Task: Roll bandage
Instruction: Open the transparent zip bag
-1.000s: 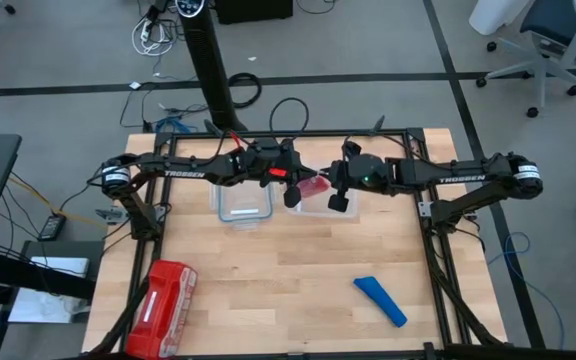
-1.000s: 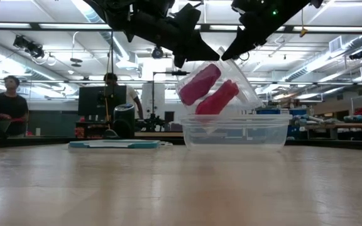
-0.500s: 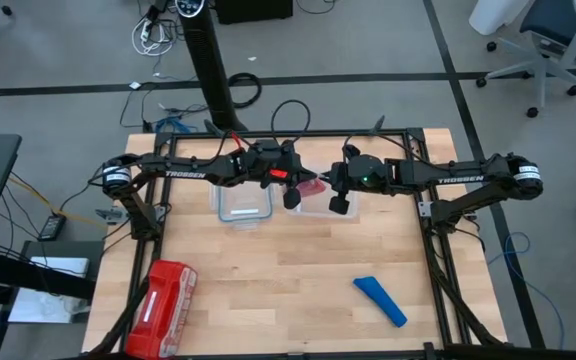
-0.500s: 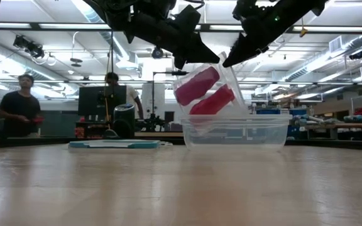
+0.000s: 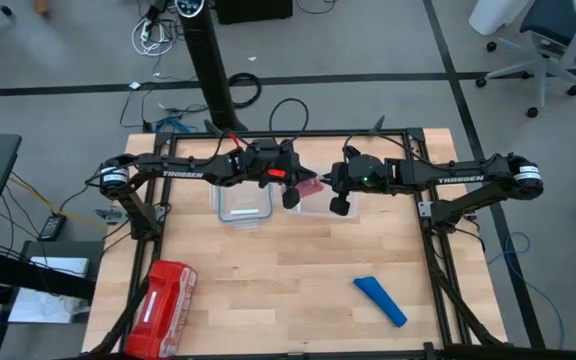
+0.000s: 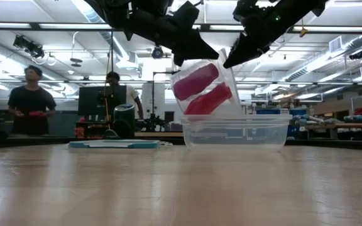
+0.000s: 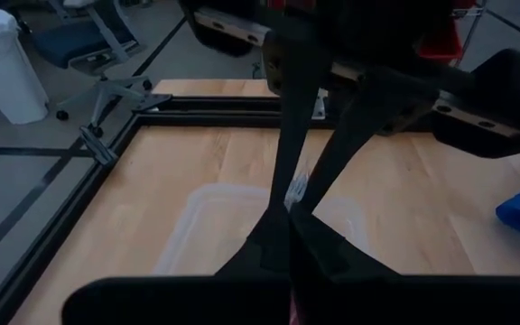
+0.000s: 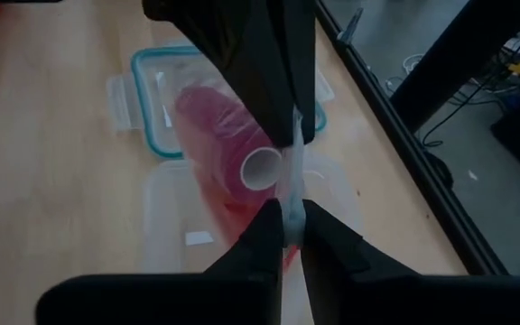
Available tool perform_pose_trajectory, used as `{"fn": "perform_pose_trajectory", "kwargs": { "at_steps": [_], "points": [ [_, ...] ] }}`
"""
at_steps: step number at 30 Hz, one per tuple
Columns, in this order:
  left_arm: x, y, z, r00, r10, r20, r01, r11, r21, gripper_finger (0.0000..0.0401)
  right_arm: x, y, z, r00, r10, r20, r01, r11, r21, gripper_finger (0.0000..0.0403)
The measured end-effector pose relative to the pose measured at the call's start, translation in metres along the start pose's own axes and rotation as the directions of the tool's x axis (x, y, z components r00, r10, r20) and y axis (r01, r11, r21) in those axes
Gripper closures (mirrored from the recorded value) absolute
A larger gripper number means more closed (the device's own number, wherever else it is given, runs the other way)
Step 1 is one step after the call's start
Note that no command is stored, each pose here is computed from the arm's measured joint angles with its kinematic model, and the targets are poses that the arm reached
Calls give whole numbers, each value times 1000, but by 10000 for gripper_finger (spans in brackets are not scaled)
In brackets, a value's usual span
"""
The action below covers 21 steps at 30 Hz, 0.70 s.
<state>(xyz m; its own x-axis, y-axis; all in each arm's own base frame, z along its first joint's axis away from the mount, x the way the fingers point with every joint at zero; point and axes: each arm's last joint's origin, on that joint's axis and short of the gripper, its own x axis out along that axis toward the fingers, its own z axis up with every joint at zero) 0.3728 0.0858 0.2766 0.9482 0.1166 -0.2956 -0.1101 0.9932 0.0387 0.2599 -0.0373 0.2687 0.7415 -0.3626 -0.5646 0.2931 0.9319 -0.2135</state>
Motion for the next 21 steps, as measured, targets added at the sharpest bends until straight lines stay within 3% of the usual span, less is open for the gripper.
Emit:
{"fn": "perform_pose_trajectory", "kwargs": {
  "at_steps": [21],
  "points": [
    [-32, -1, 26, 999, 22, 50, -23, 999, 30, 401, -2, 0, -6, 999, 17, -51, -17, 1000, 12, 376]
  ]
}}
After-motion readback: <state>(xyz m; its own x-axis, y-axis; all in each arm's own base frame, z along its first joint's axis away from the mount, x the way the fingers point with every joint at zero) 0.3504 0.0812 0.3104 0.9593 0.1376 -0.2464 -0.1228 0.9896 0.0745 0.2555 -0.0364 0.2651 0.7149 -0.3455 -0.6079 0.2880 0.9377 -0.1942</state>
